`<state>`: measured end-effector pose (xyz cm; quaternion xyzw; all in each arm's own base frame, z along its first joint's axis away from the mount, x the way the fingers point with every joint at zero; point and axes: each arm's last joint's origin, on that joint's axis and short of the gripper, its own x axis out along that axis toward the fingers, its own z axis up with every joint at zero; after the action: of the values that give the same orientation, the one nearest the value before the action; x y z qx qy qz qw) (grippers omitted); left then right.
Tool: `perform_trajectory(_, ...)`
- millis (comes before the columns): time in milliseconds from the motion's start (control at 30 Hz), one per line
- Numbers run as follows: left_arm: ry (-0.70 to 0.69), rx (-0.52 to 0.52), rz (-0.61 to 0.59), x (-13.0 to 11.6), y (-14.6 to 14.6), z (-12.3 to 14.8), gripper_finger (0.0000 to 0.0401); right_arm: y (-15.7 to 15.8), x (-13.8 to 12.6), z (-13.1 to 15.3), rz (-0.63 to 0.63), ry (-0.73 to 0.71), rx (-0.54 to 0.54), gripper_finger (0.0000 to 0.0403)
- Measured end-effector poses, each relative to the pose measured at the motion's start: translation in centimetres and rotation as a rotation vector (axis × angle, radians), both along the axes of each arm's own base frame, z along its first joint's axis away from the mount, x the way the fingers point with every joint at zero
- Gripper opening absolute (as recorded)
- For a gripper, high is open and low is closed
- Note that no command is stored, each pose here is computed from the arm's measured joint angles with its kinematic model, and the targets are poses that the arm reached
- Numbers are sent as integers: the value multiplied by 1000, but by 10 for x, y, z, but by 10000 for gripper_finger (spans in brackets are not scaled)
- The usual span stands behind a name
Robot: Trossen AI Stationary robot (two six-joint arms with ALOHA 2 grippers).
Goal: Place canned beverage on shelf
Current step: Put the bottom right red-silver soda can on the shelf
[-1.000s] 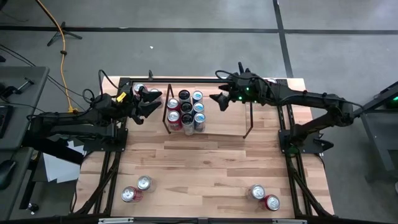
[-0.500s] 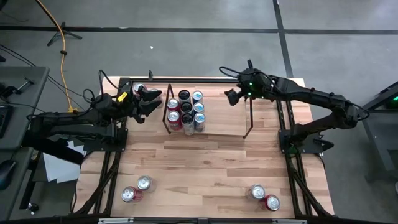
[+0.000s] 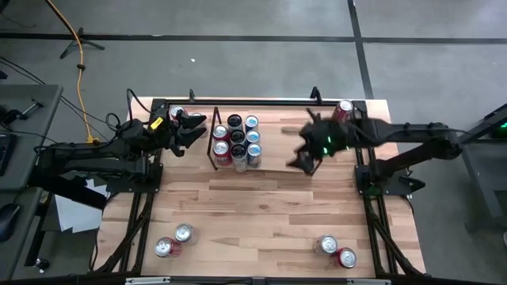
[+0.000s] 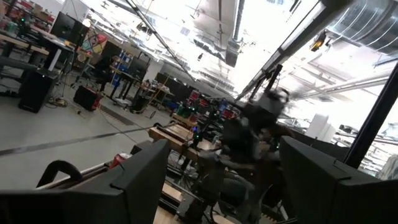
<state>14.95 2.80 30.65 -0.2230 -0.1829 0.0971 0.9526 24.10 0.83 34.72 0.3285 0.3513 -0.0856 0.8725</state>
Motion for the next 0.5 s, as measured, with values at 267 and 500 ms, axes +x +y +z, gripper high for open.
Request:
perform_trajectory(267,0,-3,-1,0,0,0,262,101,-22,-8,30,361,215,353)
perform_trajectory(500,0,-3,0,0,0,0,262,173,-20,-29,37,675,261,353)
